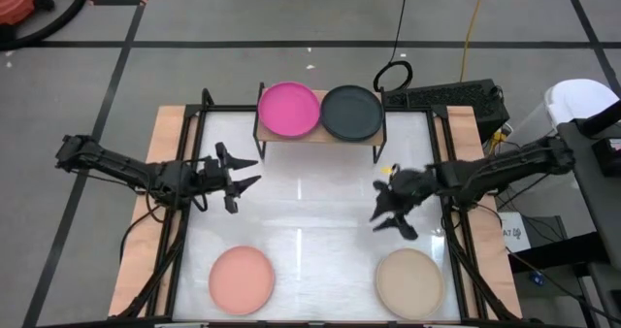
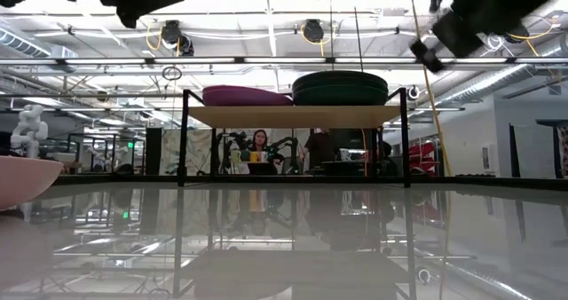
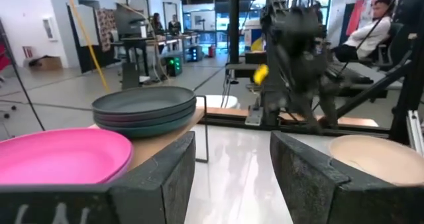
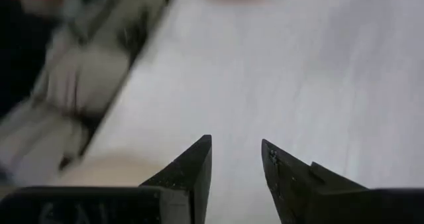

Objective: Place and stack plates onto a shelf
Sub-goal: Stack the dark white plate on the pink plate

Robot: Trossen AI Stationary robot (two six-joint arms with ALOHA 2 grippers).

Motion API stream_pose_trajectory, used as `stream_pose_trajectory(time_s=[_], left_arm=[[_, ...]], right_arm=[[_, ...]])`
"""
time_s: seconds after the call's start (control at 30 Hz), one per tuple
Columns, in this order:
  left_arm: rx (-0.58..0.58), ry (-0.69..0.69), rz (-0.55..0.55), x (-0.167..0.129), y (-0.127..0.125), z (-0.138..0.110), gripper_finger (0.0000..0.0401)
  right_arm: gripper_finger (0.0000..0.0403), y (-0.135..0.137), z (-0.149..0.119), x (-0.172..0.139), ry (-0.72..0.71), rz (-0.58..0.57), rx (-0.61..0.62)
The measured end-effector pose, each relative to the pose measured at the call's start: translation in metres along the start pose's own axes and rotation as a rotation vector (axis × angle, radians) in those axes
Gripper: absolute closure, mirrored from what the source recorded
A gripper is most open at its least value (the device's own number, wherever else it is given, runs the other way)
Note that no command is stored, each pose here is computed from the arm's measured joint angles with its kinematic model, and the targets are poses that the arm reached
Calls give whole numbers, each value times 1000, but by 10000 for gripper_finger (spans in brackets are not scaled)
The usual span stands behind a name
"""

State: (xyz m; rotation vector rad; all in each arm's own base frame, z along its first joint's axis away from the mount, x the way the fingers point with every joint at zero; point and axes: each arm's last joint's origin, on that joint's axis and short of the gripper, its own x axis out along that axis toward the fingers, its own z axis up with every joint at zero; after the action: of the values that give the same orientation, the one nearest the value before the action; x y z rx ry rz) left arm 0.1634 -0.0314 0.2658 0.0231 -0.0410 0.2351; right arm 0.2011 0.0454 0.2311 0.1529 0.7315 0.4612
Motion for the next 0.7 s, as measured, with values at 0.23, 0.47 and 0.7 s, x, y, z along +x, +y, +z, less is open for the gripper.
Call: stream_pose_trajectory(time_s=[0.23, 0.47, 0.7], left_arm=[[-21, 8, 1, 0, 0, -1, 201], [-44, 15, 0, 0, 0, -2, 201], [-67, 20, 1, 0, 0, -2, 201]], right_arm=[[289, 15, -32, 37, 355, 52, 58], [289, 28, -45, 57, 473, 73, 70], [289, 28, -50, 64, 501, 56, 118]])
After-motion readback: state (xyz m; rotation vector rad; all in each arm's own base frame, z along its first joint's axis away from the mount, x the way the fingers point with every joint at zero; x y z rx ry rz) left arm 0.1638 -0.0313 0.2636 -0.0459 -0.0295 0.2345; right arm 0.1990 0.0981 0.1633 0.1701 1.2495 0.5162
